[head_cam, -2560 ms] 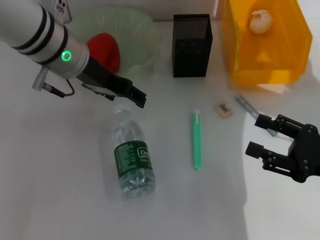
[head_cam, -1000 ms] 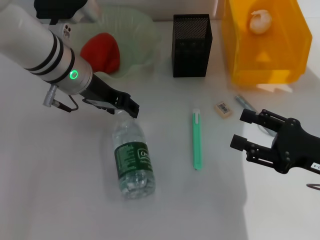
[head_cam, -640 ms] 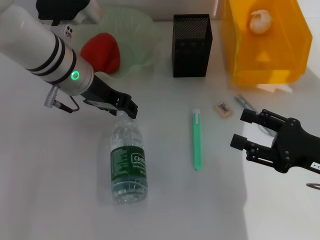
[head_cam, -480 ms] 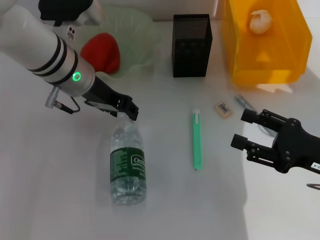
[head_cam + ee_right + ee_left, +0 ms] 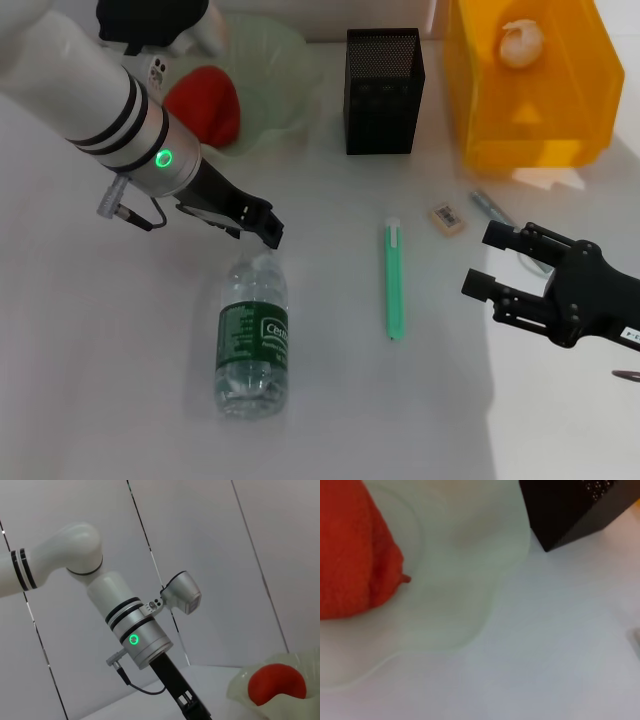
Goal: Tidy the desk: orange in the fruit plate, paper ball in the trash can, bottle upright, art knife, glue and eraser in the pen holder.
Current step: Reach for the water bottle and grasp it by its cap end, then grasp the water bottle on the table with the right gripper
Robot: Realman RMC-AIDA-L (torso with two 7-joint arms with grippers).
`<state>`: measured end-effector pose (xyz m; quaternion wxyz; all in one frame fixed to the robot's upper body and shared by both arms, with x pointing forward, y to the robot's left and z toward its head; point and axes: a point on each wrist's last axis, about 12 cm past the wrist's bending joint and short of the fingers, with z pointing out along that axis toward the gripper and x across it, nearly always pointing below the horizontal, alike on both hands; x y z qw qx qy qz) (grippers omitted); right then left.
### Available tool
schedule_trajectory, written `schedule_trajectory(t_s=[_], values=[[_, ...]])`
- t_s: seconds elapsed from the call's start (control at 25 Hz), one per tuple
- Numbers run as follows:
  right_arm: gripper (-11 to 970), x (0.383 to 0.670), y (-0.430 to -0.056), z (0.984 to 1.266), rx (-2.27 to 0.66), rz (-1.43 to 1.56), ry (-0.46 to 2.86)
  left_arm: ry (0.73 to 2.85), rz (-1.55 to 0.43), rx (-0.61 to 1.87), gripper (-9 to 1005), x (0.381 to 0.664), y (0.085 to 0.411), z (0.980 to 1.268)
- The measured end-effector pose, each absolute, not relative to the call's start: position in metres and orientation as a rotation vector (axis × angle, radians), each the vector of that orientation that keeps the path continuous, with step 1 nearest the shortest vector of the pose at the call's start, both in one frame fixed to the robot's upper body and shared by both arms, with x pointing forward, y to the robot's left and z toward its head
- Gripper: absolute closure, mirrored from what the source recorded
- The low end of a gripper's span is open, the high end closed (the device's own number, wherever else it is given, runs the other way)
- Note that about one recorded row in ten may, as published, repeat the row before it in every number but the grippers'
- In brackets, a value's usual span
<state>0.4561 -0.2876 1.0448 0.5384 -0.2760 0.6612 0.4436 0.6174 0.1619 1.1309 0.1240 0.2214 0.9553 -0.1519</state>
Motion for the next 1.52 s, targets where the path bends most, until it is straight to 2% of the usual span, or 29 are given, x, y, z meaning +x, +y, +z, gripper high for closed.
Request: schedule_trajectory(t_s=[0.52, 0.6, 0.88, 1.52], values=[[244, 0.458, -0.292, 1.046, -0.623, 1.033, 1.566, 2.704, -0.452, 0.741, 507, 0.614, 0.16, 1.144], [245, 0.458, -0.292, 1.046, -0.622, 1.032, 1.566, 2.64, -0.562, 0.787, 508, 0.608, 0.16, 1.154], [249, 0.46, -0.292, 1.047, -0.623, 1.029, 1.565, 2.516, -0.705, 0.818, 514, 0.599, 0.168, 1.177], [257, 0.463, -0.291, 1.047, -0.608, 1.023, 1.565, 2.416, -0.711, 0.807, 521, 0.591, 0.189, 1.198]])
